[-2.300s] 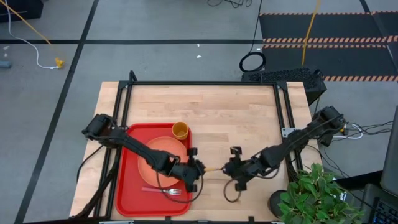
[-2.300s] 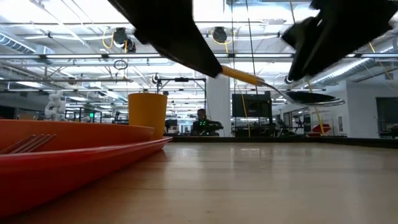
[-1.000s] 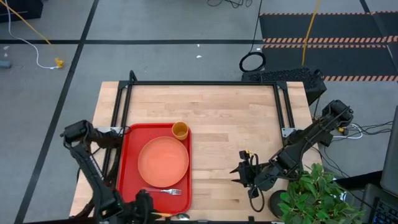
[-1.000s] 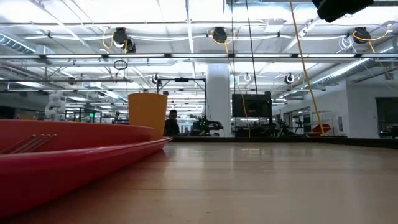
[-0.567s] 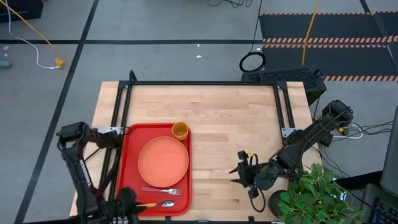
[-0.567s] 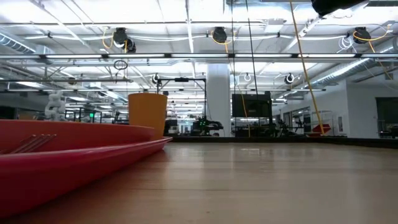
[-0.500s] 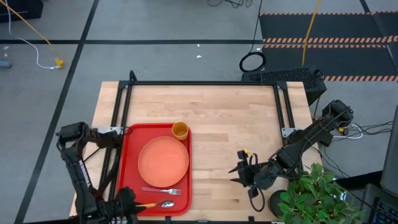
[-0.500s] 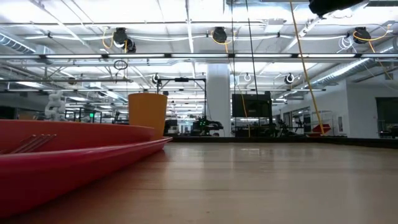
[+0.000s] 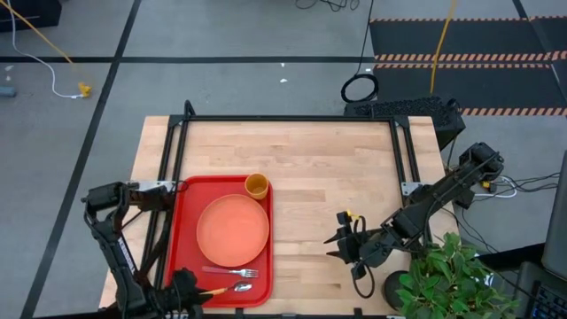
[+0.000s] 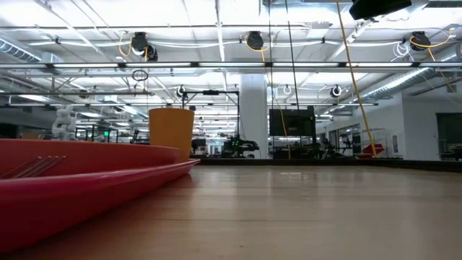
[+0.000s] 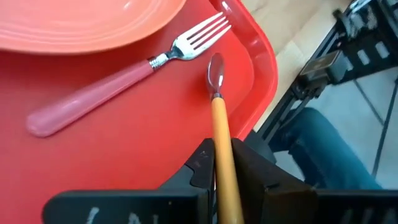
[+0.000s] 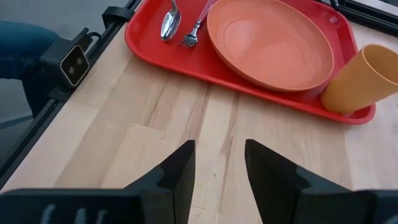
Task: Pick and place plate/cup/fork/spoon on tray
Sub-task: Put the yellow spoon on the red tray at the bottom of the pink fork
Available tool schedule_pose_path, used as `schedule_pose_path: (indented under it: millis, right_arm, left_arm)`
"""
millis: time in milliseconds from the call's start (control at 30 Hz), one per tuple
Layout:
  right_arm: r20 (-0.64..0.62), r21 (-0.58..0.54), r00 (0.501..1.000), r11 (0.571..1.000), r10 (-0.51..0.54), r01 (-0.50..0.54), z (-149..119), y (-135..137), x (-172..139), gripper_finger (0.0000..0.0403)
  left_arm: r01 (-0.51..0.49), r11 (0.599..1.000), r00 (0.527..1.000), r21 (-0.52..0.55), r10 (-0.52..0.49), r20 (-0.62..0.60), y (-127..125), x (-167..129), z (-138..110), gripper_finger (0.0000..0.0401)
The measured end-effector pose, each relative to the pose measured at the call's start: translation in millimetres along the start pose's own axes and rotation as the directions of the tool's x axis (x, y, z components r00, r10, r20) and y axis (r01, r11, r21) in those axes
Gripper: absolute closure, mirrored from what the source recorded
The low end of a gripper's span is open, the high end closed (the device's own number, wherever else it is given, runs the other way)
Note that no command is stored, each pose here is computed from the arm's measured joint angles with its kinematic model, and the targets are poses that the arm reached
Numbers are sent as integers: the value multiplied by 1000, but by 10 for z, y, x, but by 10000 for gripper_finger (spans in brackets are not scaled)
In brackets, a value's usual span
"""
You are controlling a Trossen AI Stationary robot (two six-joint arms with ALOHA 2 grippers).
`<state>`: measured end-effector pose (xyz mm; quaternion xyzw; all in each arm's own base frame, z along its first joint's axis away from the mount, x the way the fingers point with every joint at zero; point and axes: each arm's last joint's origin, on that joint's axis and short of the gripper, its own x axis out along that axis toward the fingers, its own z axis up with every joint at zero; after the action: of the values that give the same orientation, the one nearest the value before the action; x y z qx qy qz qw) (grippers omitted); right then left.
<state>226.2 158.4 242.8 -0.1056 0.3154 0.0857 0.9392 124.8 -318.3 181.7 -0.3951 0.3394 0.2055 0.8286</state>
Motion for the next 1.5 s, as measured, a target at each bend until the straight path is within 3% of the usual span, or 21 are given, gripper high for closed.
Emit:
schedule_pose_path:
  millis: [200,467,700,1000,1267,1400,1500]
  right_arm:
    - [11,15,1000,1000,2,-2,11,2,0,273]
    - [53,31,999,999,11,-12,55,15,-4,273]
    - [51,29,999,999,11,-13,52,16,-5,273]
    - [51,28,999,1000,11,-13,52,15,-5,273]
    - [51,28,999,1000,12,-13,52,16,-5,273]
    - [51,28,999,1000,12,-13,52,16,-5,273]
    - [51,28,999,1000,12,-13,52,16,-5,273]
  left_arm:
    - [-27,992,999,124,30,-23,-12,43,29,343]
    - [-122,974,988,191,138,-72,-15,210,145,277]
    - [-130,956,985,262,156,-79,-21,242,177,253]
    - [-65,919,996,390,83,-30,-167,402,317,294]
    - [-134,851,981,508,188,-55,-144,698,402,360]
    - [-154,836,971,526,227,-76,-106,780,365,393]
    - [-159,833,969,530,233,-75,-94,796,344,395]
